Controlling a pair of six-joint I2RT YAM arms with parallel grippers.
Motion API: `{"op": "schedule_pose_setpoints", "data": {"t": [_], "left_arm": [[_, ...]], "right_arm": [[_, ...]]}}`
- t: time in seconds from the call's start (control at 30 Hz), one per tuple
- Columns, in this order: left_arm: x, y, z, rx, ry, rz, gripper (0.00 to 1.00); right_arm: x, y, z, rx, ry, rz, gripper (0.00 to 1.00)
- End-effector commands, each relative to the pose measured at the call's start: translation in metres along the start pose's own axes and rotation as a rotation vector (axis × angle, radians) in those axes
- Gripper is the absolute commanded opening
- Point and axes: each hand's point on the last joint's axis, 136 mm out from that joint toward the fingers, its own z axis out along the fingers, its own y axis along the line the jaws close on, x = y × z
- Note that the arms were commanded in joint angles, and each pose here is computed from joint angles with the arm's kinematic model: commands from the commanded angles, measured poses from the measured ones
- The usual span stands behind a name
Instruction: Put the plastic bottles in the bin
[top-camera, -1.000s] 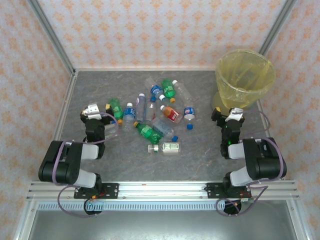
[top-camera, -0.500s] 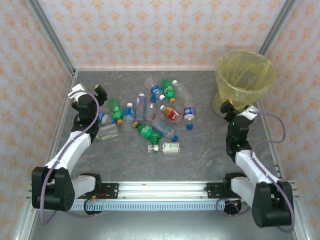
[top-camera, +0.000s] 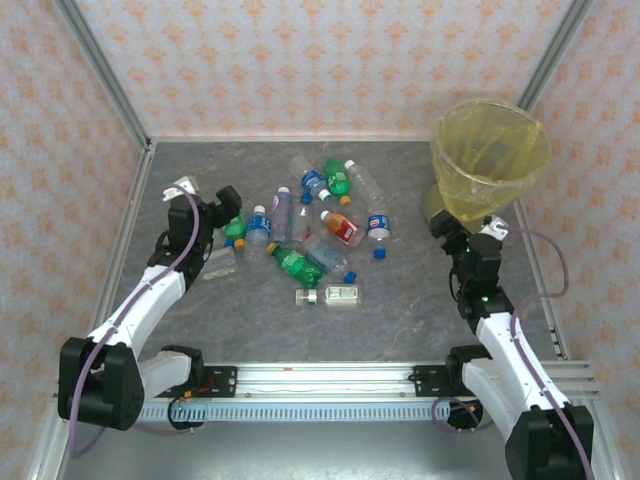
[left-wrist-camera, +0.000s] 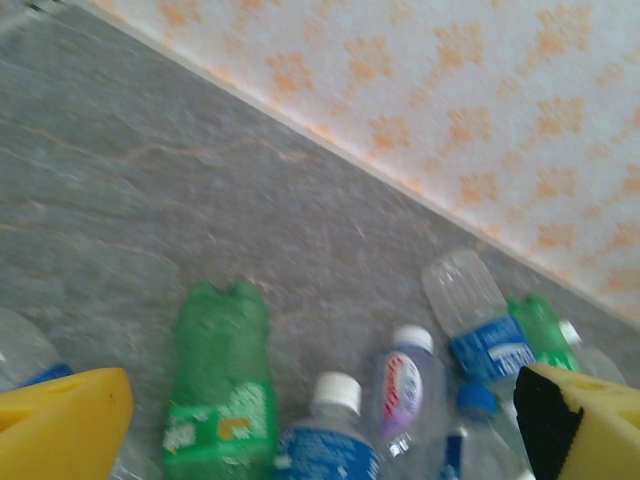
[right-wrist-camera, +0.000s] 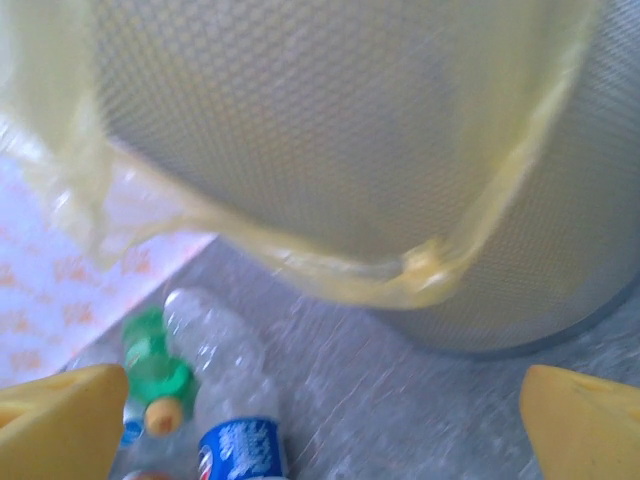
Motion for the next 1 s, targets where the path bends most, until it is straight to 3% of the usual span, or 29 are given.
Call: {"op": "schedule_pose_setpoints", "data": {"t": [0.0,0.27,0.5,0.73,0.97], "left_arm": [[0.023,-0.018,-0.007,0.05,0.066,0.021,0.99],[0.037,-0.042,-0.019,0.093,0.096,0.11,0.99],[0.018,-0.043,-0.035,0.076,0.038,0.149,0.99],[0.002,-0.042,-0.047,0.056,-0.01,0.19,0.99],[-0.005,-0.042,-0.052,0.04,-0.013,0.219,0.99]], "right_arm": [[0.02,0.03,-0.004,-0.085,0.138,-0.112,1.0],[0.079,0.091,-0.015,-0.175,0.294,-0.406,1.0],[0.149,0.14,-0.039,-0.261,0.432,-0.786,1.0],[0.222,0.147,-0.068,-0.312,0.614,-1.178,1.0],[0.252,0.144,-0.085,-0.373,0.728,-1.312,1.0]]}}
